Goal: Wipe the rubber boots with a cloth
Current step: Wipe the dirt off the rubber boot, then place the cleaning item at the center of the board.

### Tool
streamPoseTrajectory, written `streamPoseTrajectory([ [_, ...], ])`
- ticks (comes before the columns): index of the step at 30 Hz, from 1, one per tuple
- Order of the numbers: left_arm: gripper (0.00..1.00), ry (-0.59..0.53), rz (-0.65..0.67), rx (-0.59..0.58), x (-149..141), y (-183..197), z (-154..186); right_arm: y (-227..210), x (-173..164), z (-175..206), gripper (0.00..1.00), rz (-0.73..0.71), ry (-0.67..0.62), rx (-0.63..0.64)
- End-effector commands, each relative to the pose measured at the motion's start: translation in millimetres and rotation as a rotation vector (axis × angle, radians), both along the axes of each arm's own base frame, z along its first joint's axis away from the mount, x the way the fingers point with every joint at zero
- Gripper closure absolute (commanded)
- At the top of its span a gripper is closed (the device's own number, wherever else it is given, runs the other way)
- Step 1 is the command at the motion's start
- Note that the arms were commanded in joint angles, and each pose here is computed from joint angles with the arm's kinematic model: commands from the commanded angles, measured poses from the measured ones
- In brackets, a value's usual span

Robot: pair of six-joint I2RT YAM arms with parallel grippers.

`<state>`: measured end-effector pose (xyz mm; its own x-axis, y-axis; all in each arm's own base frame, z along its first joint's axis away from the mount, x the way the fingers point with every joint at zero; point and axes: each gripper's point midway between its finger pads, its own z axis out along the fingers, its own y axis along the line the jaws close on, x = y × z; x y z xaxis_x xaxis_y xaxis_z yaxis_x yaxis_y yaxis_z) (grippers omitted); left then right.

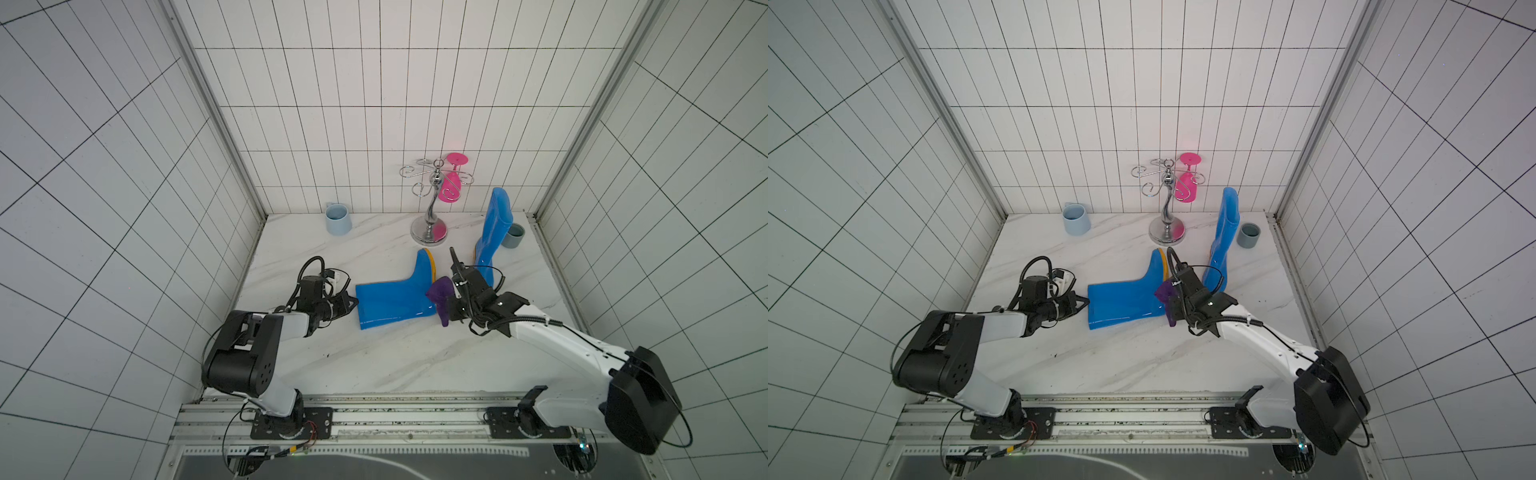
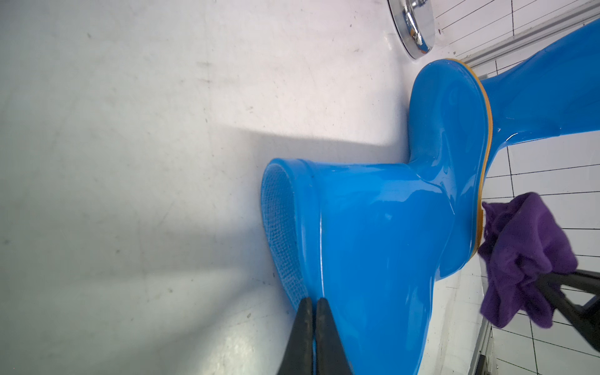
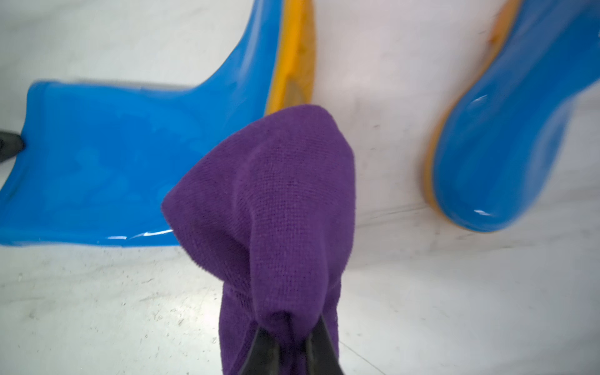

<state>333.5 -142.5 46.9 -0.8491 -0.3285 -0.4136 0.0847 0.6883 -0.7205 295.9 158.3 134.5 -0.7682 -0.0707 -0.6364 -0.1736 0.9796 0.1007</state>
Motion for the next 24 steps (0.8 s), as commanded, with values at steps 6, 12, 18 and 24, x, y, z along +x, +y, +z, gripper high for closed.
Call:
streamPoseTrajectory([
  [6, 1.00, -0.046, 0.030, 0.029, 8.7, 8.3, 12.6, -83.5, -16.9, -16.2, 1.00, -0.231, 0.058, -0.010],
  [12, 1.00, -0.050, 0.031, 0.030, 8.2, 8.4, 14.7, -106.4, -14.9, -38.3, 1.00, -0.344, 0.150, 0.043],
  [18, 1.00, -0.049, 0.033, 0.034, 7.8, 9.3, 14.2, -123.4, -21.5, -58.6, 1.00, -0.464, 0.175, 0.146],
  [24, 1.00, -0.048, 0.036, 0.035, 9.5, 9.4, 12.8, -134.7, -38.4, -71.1, 1.00, -0.559, 0.173, 0.185],
])
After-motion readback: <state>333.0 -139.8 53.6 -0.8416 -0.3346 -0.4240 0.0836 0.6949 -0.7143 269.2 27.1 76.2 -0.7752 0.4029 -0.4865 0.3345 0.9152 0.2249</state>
